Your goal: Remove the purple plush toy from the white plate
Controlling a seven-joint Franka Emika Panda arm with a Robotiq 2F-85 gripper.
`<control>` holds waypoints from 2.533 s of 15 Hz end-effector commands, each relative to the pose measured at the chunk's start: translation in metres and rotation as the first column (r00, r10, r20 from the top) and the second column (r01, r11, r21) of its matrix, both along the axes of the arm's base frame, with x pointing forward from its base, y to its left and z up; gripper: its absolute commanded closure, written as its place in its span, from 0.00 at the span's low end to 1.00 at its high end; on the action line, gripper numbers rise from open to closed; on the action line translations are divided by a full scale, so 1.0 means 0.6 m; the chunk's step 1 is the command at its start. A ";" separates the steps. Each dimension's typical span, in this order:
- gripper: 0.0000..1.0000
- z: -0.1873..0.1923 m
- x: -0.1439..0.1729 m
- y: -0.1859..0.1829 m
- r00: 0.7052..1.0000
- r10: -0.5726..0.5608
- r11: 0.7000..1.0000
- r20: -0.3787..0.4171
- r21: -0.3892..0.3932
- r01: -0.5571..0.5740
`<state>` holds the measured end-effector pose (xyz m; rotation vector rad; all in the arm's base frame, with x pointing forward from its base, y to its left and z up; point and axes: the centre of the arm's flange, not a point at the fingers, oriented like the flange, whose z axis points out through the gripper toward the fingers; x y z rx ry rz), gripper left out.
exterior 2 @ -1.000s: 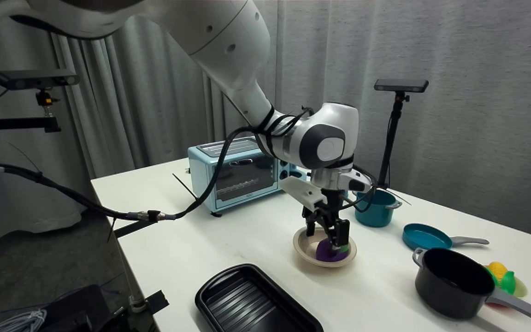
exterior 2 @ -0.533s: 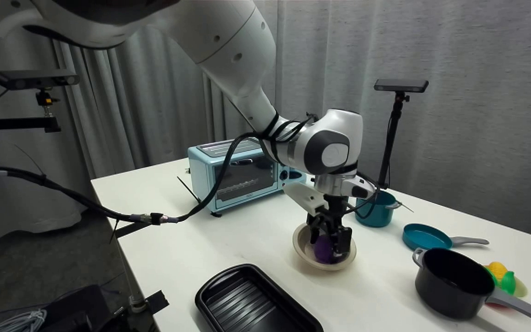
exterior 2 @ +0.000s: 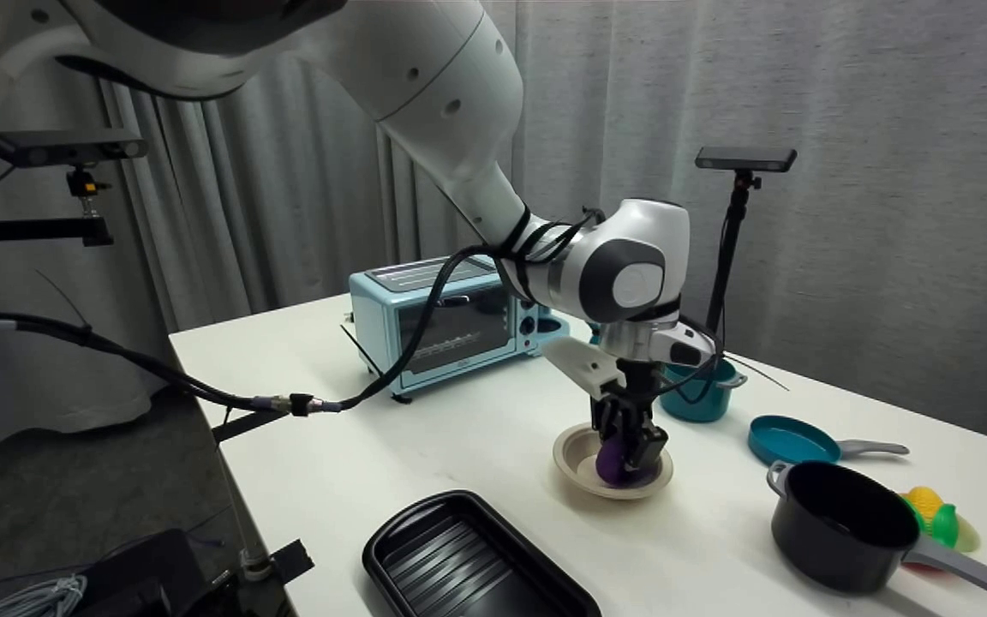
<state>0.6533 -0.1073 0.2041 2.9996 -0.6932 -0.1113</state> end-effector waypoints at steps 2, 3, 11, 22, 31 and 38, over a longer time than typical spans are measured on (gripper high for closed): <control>0.93 0.073 0.016 -0.009 0.998 -0.002 1.000 0.063 -0.006 0.003; 0.95 0.093 0.016 -0.009 0.996 -0.001 1.000 0.085 -0.004 0.001; 0.94 0.254 -0.032 -0.054 0.967 -0.030 1.000 0.253 0.006 0.030; 0.94 0.189 -0.201 -0.244 0.968 -0.162 0.987 0.192 0.036 0.158; 0.94 0.030 -0.318 -0.349 0.958 -0.284 0.958 0.033 0.056 0.282; 0.51 -0.037 -0.322 -0.340 0.942 -0.334 0.940 -0.021 0.068 0.335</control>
